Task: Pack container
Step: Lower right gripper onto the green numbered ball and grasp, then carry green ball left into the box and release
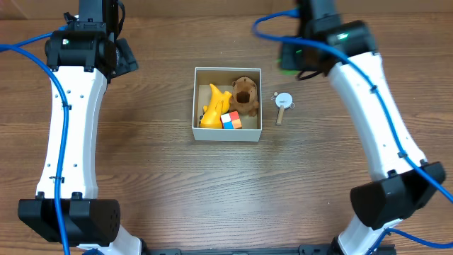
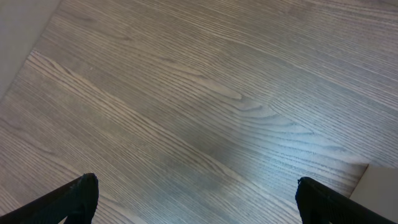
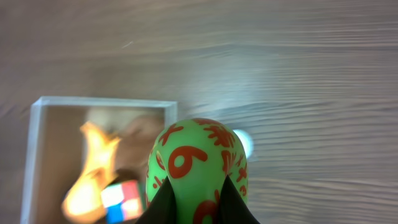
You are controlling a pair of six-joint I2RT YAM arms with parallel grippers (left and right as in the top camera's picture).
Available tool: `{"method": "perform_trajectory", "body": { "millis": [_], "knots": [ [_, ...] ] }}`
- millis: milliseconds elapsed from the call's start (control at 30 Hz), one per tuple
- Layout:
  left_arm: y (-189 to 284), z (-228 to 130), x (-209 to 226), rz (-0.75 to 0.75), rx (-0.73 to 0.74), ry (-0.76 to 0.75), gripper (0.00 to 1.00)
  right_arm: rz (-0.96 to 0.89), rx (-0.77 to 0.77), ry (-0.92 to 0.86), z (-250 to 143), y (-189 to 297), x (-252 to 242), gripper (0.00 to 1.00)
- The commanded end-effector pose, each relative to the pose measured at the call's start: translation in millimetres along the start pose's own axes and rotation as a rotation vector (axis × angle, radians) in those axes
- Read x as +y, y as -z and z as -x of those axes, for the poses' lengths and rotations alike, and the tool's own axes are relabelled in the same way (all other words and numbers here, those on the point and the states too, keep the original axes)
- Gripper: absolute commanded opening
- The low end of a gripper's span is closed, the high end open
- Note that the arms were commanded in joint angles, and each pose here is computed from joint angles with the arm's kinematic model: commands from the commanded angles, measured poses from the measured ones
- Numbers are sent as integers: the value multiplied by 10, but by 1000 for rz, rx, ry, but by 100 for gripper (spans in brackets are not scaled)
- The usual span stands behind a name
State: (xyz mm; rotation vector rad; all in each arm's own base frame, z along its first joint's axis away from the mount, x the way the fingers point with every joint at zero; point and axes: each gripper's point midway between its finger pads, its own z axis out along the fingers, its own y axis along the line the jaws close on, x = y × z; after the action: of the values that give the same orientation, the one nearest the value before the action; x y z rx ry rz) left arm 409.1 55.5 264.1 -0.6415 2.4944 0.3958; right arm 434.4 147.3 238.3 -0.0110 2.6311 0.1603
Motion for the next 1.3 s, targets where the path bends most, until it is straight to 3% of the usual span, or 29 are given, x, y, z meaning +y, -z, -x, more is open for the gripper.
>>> {"method": "perform_trajectory", "body": {
  "millis": [0, 267, 700, 900, 967, 1067, 1100, 1167, 1267],
  "knots": [
    [-16, 29, 37, 21, -7, -8, 100, 96, -29, 100, -105, 137, 593, 8],
    [-16, 29, 37, 21, -7, -8, 100, 173, -85, 252, -352, 127, 1408, 11],
    [-16, 29, 37, 21, -7, -8, 100, 148, -49, 308, -563, -805, 1609, 13],
    [-16, 29, 37, 21, -7, -8, 100, 144, -43, 308, -582, -979, 1636, 14],
    [-16, 29, 37, 21, -7, -8, 100, 145, -51, 307, -565, -981, 1643, 24],
    [-16, 29, 37, 21, -7, -8, 100, 153, -69, 303, -523, -974, 1670, 55],
    [-16, 29, 37, 21, -7, -8, 100, 155, -74, 302, -511, -971, 1677, 61],
    [-16, 29, 37, 21, -7, -8, 100, 151, -90, 299, -476, -965, 1678, 67],
    [-16, 29, 37, 21, -7, -8, 100, 88, -149, 286, -321, -876, 1578, 68]
  ]
}}
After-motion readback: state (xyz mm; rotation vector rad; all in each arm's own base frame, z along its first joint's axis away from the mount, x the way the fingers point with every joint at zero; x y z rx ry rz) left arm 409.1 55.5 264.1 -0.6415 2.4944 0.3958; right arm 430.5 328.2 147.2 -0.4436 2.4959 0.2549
